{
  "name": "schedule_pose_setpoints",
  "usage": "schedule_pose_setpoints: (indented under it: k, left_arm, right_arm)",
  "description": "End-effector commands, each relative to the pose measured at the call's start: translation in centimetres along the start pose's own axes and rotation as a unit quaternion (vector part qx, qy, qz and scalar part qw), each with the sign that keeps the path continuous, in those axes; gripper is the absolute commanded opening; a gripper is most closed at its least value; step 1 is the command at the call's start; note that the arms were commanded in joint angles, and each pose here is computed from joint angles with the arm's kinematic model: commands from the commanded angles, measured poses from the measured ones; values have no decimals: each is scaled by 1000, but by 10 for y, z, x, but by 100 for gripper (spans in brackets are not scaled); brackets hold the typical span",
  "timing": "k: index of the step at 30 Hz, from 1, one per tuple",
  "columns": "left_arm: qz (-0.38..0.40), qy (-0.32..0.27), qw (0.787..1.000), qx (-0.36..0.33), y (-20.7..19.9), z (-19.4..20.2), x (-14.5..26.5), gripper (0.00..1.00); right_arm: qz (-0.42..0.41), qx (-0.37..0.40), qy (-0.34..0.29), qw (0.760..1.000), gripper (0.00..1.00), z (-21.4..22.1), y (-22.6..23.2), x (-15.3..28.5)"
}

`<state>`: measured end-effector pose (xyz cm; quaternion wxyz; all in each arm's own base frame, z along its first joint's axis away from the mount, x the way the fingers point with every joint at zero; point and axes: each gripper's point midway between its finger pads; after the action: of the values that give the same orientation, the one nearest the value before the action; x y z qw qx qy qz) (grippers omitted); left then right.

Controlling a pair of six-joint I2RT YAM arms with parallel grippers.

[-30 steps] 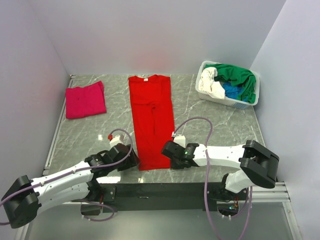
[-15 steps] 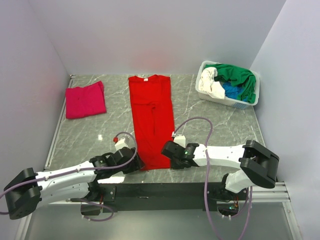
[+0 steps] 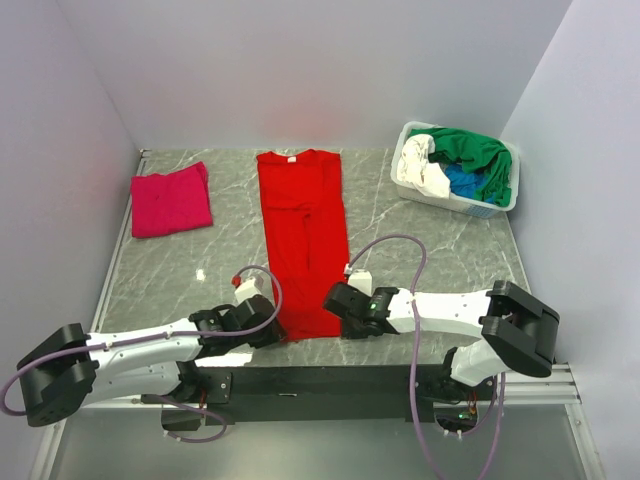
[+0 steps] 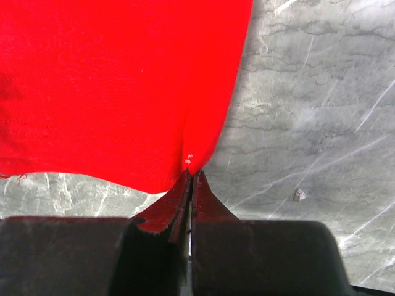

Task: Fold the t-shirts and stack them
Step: Fold the tshirt

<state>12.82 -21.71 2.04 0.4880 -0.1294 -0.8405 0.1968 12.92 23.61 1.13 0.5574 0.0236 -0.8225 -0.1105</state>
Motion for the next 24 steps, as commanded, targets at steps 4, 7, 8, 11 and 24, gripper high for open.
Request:
schedule_pose_setpoints:
  k: [4,7,8,11,24]
  left_arm:
    - [-55,24,998,-18,24,15,0,6]
    - [-51,24,998,-20,23,15,2,0]
    - [-49,26,998,-22,21,16,3,0]
    - [-41,43,998,-34,19,23,8,0]
    - [60,127,989,-40,-20,64,43,0]
  right_arm:
    - [23,9,7,1000,0,8,-16,2]
    - [26,15,8,1000,0,8,-17,5]
    - [28,17,10,999,0,10,-18,7]
    - [39,27,16,999,0,14,-26,14]
    - [34,57,54,996,0,61,-30,50]
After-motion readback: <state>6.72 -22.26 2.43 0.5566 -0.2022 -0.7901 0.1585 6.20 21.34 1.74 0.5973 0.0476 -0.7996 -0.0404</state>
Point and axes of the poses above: each gripper's point midway between its finger pads, its own x axis back along the fingers, its own y axis along the line the jaws close on, z = x × y, and after that the axes turned 10 degrees about -x, right-handed
